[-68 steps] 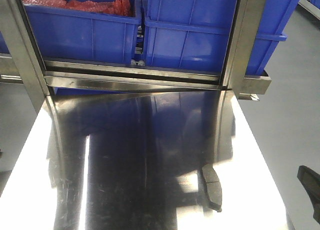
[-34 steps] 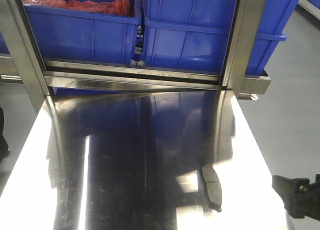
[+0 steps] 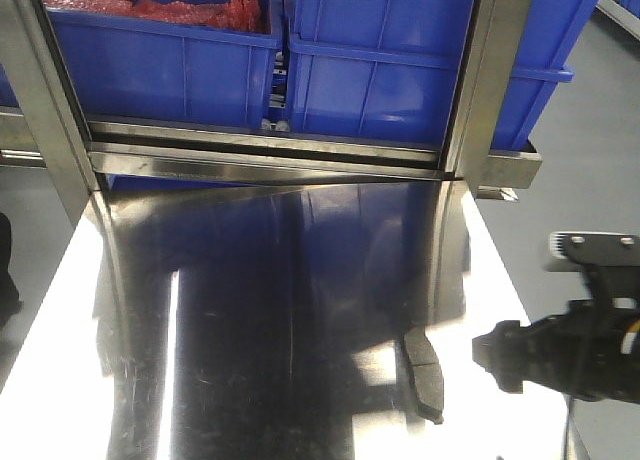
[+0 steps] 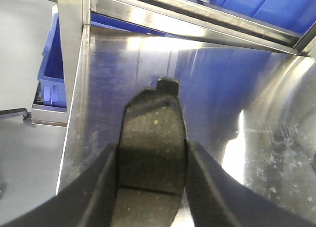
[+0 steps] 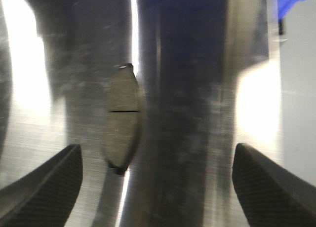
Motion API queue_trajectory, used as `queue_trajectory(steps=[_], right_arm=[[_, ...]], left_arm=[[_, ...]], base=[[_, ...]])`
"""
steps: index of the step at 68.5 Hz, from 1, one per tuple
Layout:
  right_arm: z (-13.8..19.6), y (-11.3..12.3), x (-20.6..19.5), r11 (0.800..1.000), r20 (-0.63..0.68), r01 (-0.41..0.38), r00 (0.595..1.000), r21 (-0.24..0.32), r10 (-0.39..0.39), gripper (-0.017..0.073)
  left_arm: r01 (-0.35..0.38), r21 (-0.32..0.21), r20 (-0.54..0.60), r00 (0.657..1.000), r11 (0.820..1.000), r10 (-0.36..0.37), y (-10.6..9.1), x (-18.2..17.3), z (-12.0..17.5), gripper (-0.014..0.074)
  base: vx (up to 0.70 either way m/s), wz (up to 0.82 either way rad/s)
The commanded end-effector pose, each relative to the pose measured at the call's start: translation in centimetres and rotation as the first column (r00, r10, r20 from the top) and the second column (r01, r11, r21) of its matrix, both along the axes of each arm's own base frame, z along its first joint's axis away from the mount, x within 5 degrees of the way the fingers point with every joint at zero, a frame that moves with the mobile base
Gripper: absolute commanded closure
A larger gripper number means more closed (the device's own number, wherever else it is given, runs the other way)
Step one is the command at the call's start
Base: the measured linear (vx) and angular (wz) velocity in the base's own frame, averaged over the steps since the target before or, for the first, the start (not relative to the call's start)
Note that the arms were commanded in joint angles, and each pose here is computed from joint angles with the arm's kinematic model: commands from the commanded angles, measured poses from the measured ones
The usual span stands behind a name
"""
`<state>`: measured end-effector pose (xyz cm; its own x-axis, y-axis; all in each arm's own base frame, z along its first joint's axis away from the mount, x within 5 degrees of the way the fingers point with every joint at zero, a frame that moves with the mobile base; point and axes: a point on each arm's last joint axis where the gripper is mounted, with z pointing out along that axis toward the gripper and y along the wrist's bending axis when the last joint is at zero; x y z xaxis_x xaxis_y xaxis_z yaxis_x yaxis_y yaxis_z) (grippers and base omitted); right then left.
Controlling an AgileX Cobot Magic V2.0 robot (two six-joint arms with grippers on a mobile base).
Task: Move and align brake pads A on conveyor
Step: 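Lower the right gripper onto the remaining brake pad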
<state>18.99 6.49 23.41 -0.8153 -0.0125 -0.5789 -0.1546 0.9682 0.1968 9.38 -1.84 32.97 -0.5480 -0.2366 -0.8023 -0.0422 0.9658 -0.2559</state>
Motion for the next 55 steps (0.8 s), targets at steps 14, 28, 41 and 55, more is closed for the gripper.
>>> queue_trajectory(steps=[14, 28, 41, 55], right_arm=[[-1.3, 5.2, 4.0, 0.997, -0.023, -0.037, 0.999, -0.060, 0.036, -0.0028], [-2.7, 6.7, 6.4, 0.995, -0.074, -0.001, 0.997, -0.097, -0.006, -0.0028], [-3.9, 7.2, 7.2, 0.992, -0.098, -0.024, 0.995, -0.120, 0.012, -0.0028], [-5.2, 7.4, 7.5, 0.990, -0.130, -0.034, 0.991, -0.140, 0.016, -0.0015]], left_arm=[[0.029, -0.007, 0.095, 0.995, 1.000, -0.028, -0.2, 0.3, 1.4, 0.0563], [0.029, -0.007, 0.095, 0.995, 1.000, -0.028, -0.2, 0.3, 1.4, 0.0563], [0.029, -0.007, 0.095, 0.995, 1.000, -0.028, -0.2, 0.3, 1.4, 0.0563], [0.029, -0.007, 0.095, 0.995, 1.000, -0.028, -0.2, 0.3, 1.4, 0.0563]], base=[[0.00, 0.00], [0.00, 0.00], [0.00, 0.00], [0.00, 0.00]])
